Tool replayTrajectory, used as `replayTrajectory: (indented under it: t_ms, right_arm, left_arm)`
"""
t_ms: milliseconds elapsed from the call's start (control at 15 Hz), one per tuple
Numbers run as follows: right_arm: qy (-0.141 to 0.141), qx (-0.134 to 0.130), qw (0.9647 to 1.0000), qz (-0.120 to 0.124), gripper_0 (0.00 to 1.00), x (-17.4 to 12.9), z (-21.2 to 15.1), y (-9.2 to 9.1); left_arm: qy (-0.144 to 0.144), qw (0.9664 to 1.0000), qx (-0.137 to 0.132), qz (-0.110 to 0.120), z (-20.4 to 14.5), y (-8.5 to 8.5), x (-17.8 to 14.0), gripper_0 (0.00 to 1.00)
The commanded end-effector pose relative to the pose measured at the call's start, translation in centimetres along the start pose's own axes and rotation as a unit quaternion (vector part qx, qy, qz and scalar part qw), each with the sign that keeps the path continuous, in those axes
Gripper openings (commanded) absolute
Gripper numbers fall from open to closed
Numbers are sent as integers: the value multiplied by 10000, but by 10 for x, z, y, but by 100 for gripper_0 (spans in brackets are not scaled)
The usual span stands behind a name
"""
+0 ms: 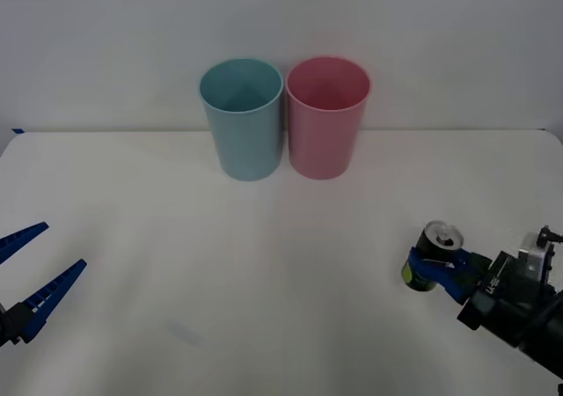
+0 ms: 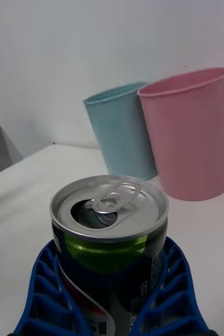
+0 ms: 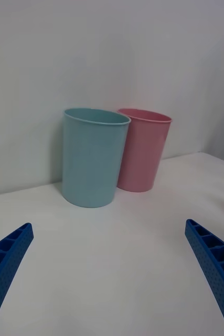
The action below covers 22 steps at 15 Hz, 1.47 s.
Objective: Grasp the object on the table and drop it into the matching bin: aluminum can to the light blue bin, PET bottle to the pink bin.
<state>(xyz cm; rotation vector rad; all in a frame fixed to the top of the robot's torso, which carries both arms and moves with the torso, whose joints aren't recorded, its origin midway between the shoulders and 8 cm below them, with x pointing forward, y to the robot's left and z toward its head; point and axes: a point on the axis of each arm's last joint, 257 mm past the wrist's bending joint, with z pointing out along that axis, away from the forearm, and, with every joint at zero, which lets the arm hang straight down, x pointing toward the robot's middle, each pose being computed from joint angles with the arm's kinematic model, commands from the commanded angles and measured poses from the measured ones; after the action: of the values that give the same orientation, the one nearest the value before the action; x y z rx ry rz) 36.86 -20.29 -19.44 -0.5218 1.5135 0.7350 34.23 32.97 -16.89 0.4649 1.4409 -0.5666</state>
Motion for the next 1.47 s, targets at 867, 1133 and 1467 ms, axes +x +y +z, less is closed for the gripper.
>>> replayTrajectory:
  t_ms: [867, 1133, 1467]
  right_arm:
    - [-771, -628, 9949, -184, 0, -121, 36, 17]
    - [-834, -816, 9916, -561, 0, -147, 66, 18]
    - [-729, -1279, 9851, -885, 0, -171, 130, 18]
  left_arm:
    - [0, 10000, 0, 0, 0, 0, 0, 100]
    - [0, 10000, 0, 0, 0, 0, 0, 100]
    - [0, 10000, 0, 0, 0, 0, 0, 100]
